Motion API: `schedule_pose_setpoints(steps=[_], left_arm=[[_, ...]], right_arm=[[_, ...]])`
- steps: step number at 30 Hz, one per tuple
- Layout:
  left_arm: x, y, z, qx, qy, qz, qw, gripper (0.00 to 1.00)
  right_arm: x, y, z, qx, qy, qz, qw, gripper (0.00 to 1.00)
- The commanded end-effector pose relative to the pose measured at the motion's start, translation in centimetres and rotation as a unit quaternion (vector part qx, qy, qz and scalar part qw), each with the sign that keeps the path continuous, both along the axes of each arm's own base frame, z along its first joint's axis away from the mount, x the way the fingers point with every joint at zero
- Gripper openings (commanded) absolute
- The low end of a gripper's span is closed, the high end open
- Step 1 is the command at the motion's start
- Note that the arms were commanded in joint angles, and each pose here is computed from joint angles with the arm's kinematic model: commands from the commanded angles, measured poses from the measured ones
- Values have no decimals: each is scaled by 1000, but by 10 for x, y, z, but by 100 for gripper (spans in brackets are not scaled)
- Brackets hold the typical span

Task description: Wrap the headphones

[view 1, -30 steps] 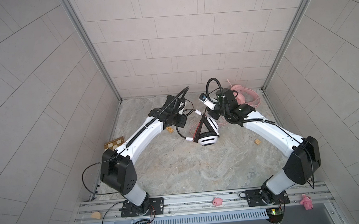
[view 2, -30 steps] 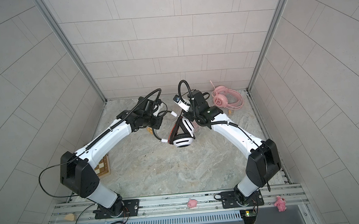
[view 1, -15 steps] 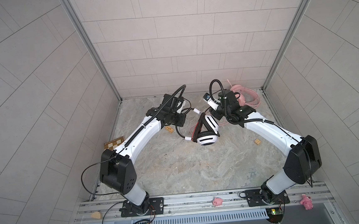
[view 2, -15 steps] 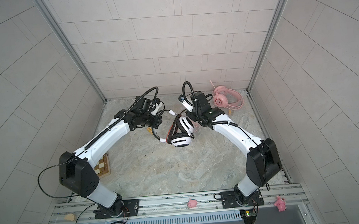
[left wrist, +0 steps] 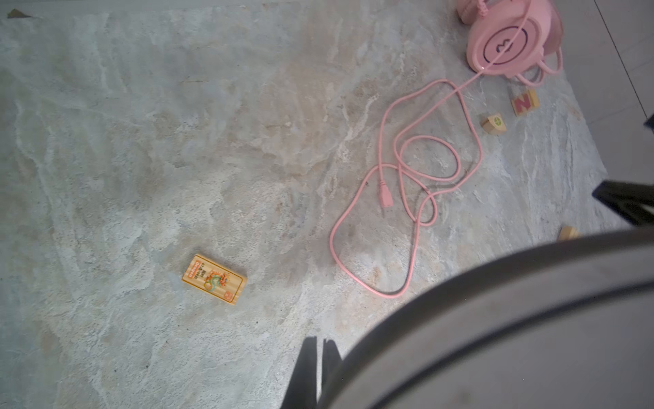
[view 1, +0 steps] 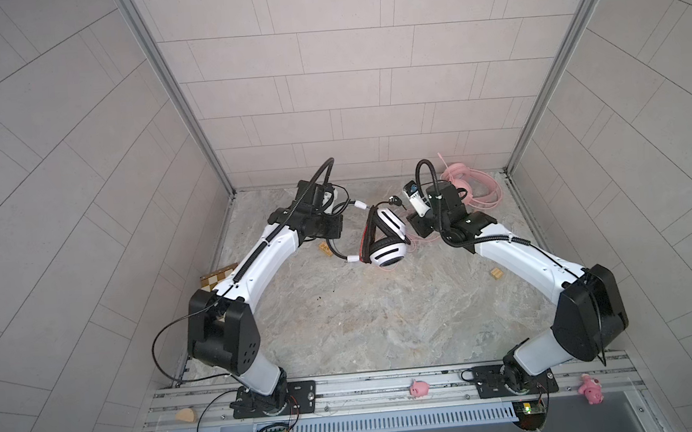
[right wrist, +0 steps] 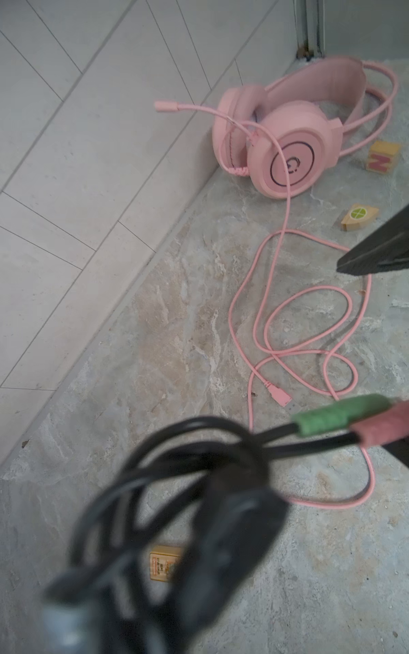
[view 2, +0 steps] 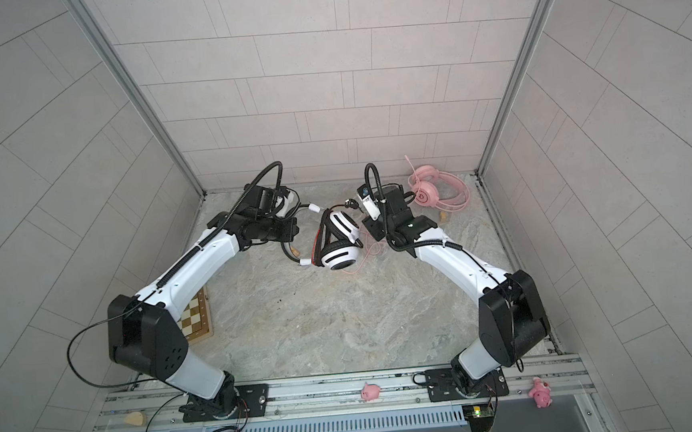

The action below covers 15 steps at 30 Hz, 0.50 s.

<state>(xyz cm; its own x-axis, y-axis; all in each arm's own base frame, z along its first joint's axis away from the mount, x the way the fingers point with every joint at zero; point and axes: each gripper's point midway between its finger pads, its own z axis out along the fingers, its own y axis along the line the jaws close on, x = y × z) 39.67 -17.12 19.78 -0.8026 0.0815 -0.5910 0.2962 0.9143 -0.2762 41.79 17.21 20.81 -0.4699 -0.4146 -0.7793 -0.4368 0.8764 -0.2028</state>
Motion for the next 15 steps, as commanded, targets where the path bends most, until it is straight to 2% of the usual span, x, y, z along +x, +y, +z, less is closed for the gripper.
schedule_pose_setpoints(steps=[1, 5, 6, 11, 15], left_arm=[[12, 6, 31, -56, -35, 29, 997, 0], [20, 28, 27, -52, -34, 61, 996, 0], [22, 33, 26, -50, -34, 70, 996, 0], [32, 62, 18, -43, -29, 121, 991, 0], [38, 84, 11, -39, -19, 166, 985, 0]], right_arm=[[-7, 3, -3, 86, 9, -37, 996, 58], [-23, 27, -31, 165, 61, -6, 984, 58], [-29, 34, -43, 172, 77, 4, 982, 63], [-51, 49, -87, 170, 98, 2, 981, 62], [-60, 58, -98, 159, 72, 12, 985, 62]])
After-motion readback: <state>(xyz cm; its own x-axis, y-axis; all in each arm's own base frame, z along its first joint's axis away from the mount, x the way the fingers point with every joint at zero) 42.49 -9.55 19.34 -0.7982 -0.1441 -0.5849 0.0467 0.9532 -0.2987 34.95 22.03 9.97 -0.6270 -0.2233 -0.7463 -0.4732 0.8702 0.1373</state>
